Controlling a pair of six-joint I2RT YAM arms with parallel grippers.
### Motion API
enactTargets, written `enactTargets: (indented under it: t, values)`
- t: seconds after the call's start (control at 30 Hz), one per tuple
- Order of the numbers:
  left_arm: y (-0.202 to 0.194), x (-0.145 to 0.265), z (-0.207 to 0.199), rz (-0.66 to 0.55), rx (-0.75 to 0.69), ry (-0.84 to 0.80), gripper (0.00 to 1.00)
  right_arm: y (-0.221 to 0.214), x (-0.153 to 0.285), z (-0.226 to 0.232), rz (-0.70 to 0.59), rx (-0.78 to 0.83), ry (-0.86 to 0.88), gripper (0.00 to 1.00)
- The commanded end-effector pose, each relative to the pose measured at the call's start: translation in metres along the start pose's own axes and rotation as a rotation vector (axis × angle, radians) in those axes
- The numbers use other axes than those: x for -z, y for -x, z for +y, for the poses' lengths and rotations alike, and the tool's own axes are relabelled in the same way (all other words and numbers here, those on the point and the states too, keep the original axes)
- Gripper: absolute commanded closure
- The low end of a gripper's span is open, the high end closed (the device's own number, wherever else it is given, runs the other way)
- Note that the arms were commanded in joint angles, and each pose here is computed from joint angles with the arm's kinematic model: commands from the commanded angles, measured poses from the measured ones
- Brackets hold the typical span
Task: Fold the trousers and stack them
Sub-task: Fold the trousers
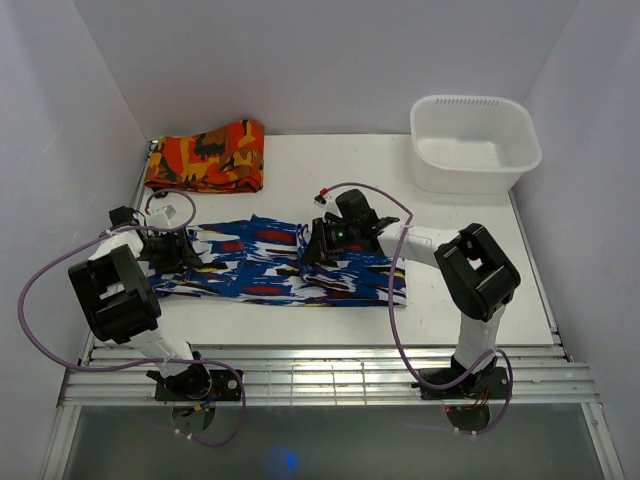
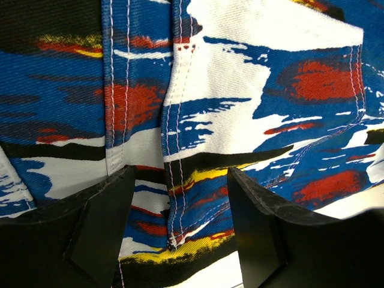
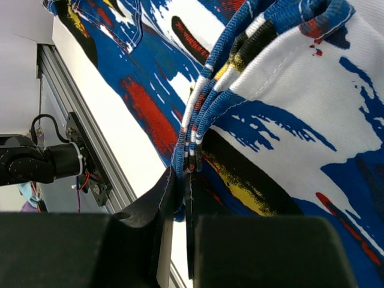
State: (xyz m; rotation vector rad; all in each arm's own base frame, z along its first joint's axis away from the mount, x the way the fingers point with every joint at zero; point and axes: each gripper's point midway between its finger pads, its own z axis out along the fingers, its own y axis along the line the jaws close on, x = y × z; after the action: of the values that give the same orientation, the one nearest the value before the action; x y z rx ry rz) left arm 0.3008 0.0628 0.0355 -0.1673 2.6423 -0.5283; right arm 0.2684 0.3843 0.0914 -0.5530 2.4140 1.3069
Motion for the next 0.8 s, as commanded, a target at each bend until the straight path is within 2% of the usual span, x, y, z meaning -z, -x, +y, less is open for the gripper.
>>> enactTargets:
  t: [0.0,0.77]
  values:
    - [-0.021,-0.004,0.011,0.058,0.011,0.053,0.25,0.026,-0.004,0.038,-0.072,0.069,0.081,0.92]
    - [-0.026,-0.006,0.010,0.067,0.013,0.049,0.24,0.010,-0.038,0.030,-0.004,0.007,0.081,0.92]
